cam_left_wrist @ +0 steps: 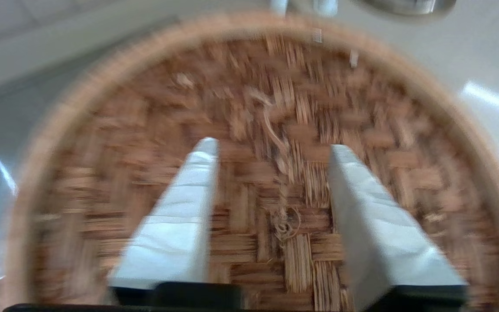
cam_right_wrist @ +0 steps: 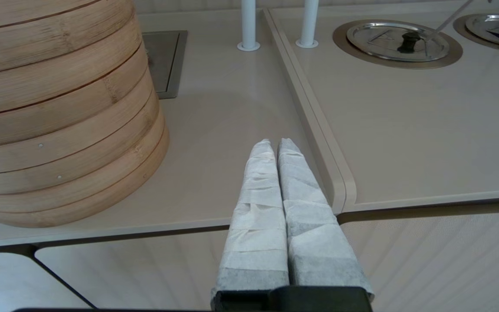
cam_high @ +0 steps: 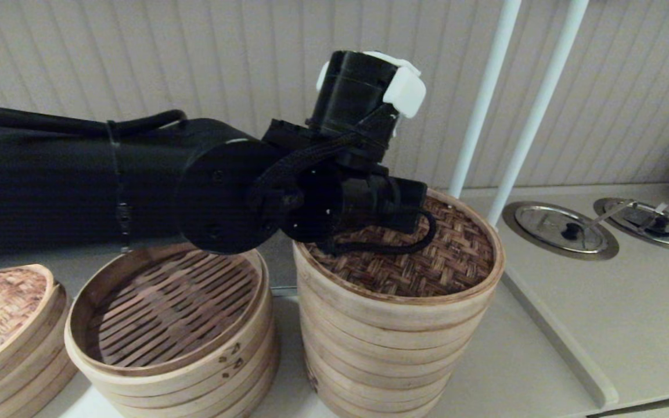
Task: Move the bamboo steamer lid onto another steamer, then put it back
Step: Put the steamer, then pick up the steamer
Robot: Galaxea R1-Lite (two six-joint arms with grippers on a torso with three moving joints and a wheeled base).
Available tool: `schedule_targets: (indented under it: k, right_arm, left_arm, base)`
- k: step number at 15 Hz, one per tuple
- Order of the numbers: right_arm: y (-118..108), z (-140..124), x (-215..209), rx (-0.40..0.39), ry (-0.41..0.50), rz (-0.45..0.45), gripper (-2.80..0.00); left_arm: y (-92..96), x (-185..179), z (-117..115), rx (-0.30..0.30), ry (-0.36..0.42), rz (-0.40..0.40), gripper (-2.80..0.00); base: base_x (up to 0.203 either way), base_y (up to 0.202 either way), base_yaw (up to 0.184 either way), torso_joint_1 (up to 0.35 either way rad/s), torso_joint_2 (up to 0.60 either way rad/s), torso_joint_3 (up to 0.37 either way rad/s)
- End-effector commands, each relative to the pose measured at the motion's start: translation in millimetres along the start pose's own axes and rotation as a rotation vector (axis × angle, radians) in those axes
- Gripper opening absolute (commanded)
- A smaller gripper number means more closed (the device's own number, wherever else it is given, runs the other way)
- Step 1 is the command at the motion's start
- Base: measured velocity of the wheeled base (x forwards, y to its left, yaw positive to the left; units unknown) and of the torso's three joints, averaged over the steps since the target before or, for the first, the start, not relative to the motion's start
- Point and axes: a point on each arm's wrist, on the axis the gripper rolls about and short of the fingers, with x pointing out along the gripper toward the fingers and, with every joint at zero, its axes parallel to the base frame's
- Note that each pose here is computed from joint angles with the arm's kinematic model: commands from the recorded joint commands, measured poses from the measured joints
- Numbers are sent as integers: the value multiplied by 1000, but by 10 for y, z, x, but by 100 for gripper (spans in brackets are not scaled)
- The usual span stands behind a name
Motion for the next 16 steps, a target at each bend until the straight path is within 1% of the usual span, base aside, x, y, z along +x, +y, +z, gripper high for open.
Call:
schedule_targets:
  k: [1,3,4,5,6,8,10,11,12,13,15,16]
  right_arm:
    - [0,-8,3,0,5,0,-280]
    - [-1,-8,3,0,5,-1,-280]
    - [0,-8,3,0,5,0,-280]
    - [0,-8,3,0,5,-1,-280]
    - [-1,-8,3,0,5,-1,-280]
    - [-1,-8,3,0,5,-1,-280]
    - [0,-8,3,0,5,1,-280]
    - [-1,-8,3,0,5,-1,-280]
    - [0,-8,3,0,5,-1,-280]
    - [-1,-8,3,-1,5,-1,-280]
    - [0,-8,3,0,5,1,-280]
    - [0,-8,3,0,5,-1,-280]
  left_arm:
    - [98,-363,180,-24,-65,-4,0]
    - [212,-750,327,-43,-131,-7,0]
    - [263,-899,357,-47,-151,1,0]
    - [362,-1134,412,-55,-189,18,0]
    - [493,-1381,446,-65,-227,45,-280]
    - [740,-1849,399,-86,-281,93,-280]
    - [1021,-2348,172,-95,-318,158,-280]
    - [1163,-2535,9,-95,-324,213,-280]
    - [1314,-2700,-174,-99,-328,296,-280]
    - [1423,-2854,-348,-106,-335,370,-280]
    - [1526,-3064,-667,-120,-336,474,-280]
    - [1530,-3126,-824,-124,-330,492,-280]
  base:
    - [0,0,0,0,0,0]
    - [0,0,0,0,0,0]
    - [0,0,0,0,0,0]
    - [0,0,0,0,0,0]
    - [0,0,0,0,0,0]
    - [0,0,0,0,0,0]
    - [0,0,0,0,0,0]
    - [0,0,0,0,0,0]
    - [0,0,0,0,0,0]
    - [0,0,0,0,0,0]
    - [0,0,0,0,0,0]
    - [0,0,0,0,0,0]
